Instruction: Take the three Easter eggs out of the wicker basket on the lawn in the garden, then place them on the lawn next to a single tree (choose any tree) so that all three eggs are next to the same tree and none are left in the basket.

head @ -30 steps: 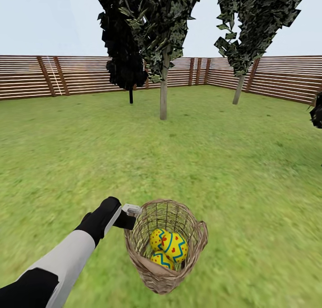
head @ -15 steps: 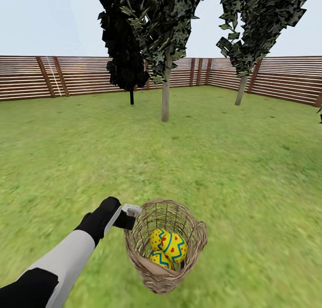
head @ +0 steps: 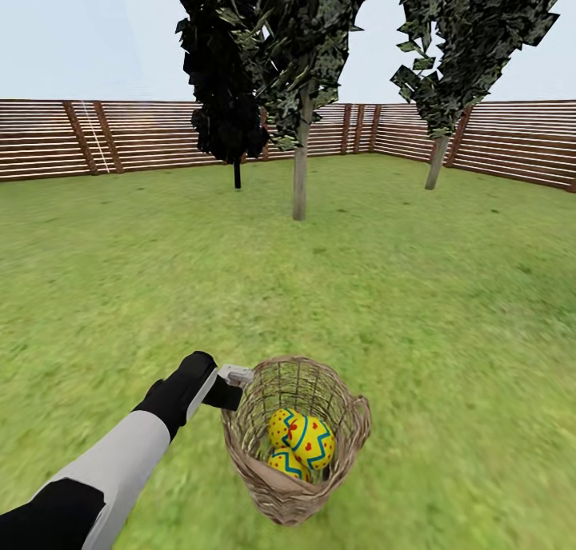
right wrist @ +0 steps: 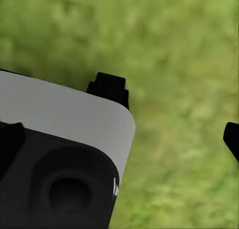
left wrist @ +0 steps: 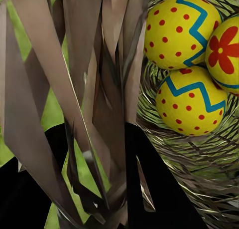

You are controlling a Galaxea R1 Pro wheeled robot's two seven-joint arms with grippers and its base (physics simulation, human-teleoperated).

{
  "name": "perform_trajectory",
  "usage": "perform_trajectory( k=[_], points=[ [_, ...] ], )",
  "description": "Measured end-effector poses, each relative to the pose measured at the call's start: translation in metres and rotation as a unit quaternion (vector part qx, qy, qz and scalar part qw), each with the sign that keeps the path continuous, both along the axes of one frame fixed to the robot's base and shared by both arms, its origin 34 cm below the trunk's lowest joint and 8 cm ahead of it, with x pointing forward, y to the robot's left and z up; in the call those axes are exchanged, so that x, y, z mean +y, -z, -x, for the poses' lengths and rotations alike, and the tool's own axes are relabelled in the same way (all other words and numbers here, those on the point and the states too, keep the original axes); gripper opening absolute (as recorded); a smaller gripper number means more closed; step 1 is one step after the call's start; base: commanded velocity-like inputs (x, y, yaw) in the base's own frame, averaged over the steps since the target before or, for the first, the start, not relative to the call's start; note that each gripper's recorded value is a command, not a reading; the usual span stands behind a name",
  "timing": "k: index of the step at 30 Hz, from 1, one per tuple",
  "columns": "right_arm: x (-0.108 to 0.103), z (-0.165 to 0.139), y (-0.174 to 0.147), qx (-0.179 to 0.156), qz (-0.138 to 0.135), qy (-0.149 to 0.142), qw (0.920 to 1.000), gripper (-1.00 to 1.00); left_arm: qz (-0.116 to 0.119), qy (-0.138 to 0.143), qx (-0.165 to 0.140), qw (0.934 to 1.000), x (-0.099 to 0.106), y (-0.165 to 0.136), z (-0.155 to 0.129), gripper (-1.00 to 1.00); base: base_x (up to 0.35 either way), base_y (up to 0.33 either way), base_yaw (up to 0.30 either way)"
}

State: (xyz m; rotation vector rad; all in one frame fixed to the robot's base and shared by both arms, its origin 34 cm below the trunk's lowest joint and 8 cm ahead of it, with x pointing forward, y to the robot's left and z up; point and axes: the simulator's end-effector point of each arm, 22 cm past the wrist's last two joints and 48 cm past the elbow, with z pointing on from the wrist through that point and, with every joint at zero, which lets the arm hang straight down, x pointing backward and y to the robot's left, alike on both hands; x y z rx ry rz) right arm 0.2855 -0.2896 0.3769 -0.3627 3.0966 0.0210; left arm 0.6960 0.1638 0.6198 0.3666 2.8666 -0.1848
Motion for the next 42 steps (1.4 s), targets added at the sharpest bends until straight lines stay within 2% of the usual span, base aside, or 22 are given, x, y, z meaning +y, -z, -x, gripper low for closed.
perform_trajectory(
  k=[29,37,42],
  points=[
    [-0.0012,-0.0013,-0.0001,-0.002,0.0,0.006,1.0,1.0,0.001,0.0,0.0,1.0,-0.0005,-0.0004,-0.0001,-1.0,0.28,0.136,0.0],
    [0.0011,-0.0054,-0.0002,-0.012,-0.003,0.002,0.9999,1.0,0.003,-0.001,0.001,1.0,-0.0014,-0.0005,0.0002,-1.0,0.28,0.136,-0.036],
    [0.0003,-0.0054,-0.0003,-0.012,-0.002,0.003,0.9999,1.0,-0.003,0.001,-0.001,1.0,0.0005,-0.0002,-0.0003,-1.0,0.28,0.136,-0.1]
  ],
)
